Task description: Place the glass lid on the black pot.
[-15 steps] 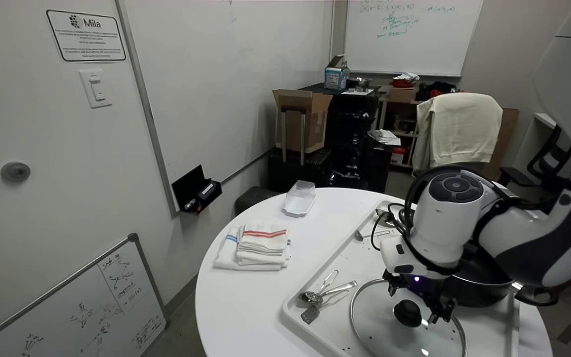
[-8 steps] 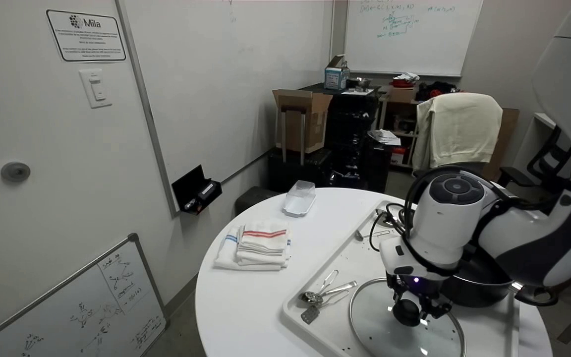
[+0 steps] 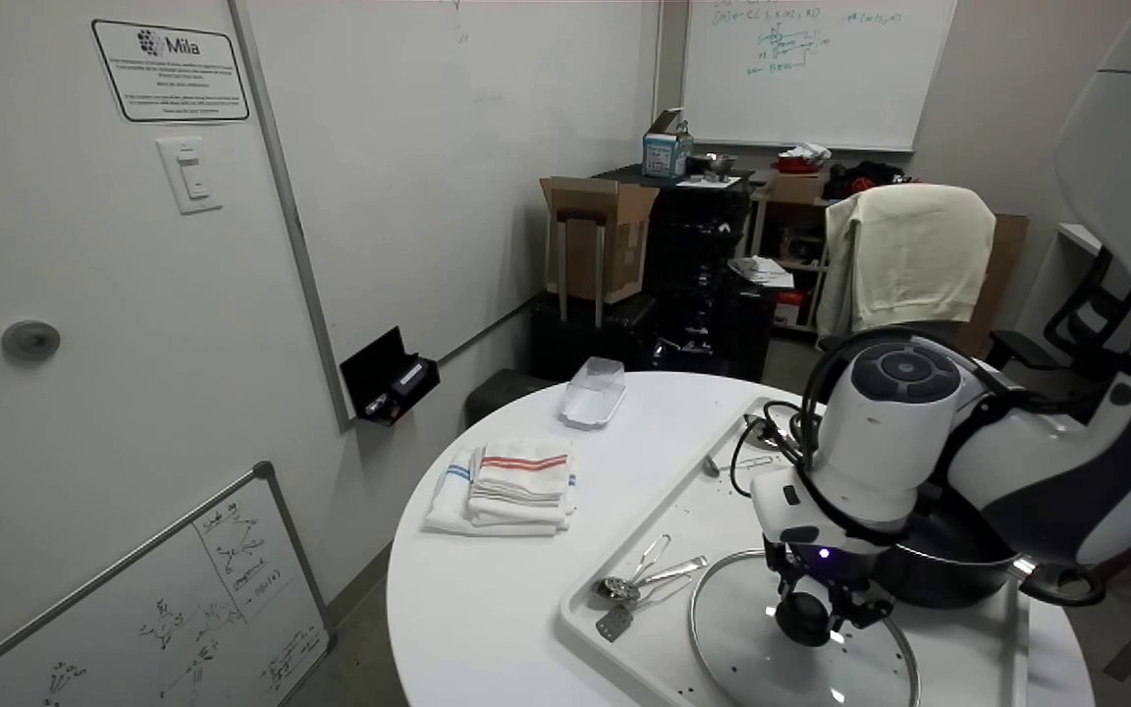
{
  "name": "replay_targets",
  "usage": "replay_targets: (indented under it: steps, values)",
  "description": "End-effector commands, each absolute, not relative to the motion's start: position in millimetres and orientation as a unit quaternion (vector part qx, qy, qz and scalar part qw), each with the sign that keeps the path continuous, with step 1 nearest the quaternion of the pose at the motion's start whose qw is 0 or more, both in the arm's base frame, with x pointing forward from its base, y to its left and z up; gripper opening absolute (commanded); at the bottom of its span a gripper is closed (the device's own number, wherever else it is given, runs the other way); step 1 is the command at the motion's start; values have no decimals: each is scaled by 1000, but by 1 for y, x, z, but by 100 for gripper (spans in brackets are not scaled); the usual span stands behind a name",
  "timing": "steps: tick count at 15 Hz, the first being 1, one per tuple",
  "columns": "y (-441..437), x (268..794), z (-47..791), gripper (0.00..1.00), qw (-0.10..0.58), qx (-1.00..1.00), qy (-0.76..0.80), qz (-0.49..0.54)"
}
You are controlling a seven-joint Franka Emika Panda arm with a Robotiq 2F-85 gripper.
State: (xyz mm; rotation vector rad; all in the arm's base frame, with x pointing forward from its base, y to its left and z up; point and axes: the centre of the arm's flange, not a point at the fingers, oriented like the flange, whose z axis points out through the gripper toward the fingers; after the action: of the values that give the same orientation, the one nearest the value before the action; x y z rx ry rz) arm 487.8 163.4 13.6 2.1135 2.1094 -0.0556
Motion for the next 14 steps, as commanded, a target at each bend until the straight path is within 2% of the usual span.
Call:
replay_targets:
  steps: [1, 14]
  values:
    - [165, 486, 29, 24, 71, 706, 704, 0]
    - [169, 486, 94, 24, 67, 707, 704, 18]
